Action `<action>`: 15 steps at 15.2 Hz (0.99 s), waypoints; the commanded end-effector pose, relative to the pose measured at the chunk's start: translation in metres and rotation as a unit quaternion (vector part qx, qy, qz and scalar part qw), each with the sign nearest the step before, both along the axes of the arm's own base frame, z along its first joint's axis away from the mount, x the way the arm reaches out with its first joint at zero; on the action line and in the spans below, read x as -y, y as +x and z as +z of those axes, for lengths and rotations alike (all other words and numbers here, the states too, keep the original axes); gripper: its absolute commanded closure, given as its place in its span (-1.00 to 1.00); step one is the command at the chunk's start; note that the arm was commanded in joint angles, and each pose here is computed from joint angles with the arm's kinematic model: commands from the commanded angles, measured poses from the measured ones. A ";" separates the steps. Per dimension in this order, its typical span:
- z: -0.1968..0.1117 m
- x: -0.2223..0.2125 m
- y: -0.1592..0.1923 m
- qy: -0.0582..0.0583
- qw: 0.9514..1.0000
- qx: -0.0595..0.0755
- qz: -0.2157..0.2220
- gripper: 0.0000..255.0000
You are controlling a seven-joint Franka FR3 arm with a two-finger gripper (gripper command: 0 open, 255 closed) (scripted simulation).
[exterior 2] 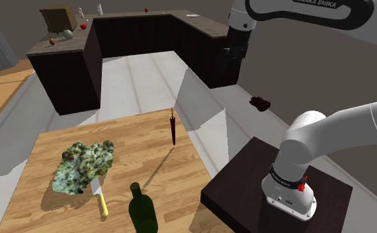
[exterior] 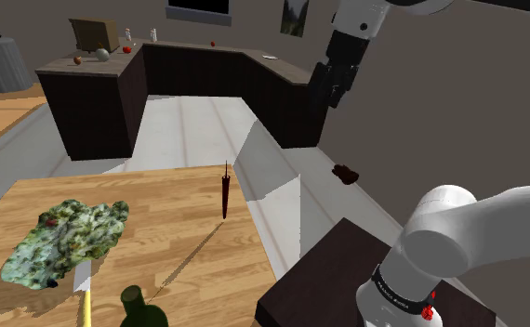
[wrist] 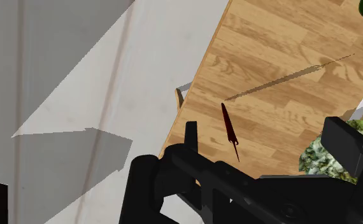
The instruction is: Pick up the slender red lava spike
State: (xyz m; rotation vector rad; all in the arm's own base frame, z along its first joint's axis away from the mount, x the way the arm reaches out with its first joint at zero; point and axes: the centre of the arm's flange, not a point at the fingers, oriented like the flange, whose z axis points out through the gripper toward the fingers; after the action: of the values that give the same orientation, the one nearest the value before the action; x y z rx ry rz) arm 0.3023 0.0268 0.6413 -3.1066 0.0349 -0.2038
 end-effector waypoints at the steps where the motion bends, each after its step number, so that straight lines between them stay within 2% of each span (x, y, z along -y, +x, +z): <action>1: 0.000 0.000 0.000 0.000 1.000 0.000 0.000 -1.00; 4: -0.033 0.013 0.018 0.007 0.999 0.014 0.043 -1.00; 8: -0.076 0.028 0.045 0.017 0.994 0.033 0.100 -1.00; 11: -0.107 0.036 0.067 0.025 0.988 0.046 0.142 -1.00; 15: -0.149 0.043 0.098 0.034 0.977 0.065 0.199 -1.00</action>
State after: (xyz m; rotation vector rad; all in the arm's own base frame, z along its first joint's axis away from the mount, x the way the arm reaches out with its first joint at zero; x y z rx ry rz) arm 0.3919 -0.0140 0.5046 -2.9560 -0.5164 -0.3624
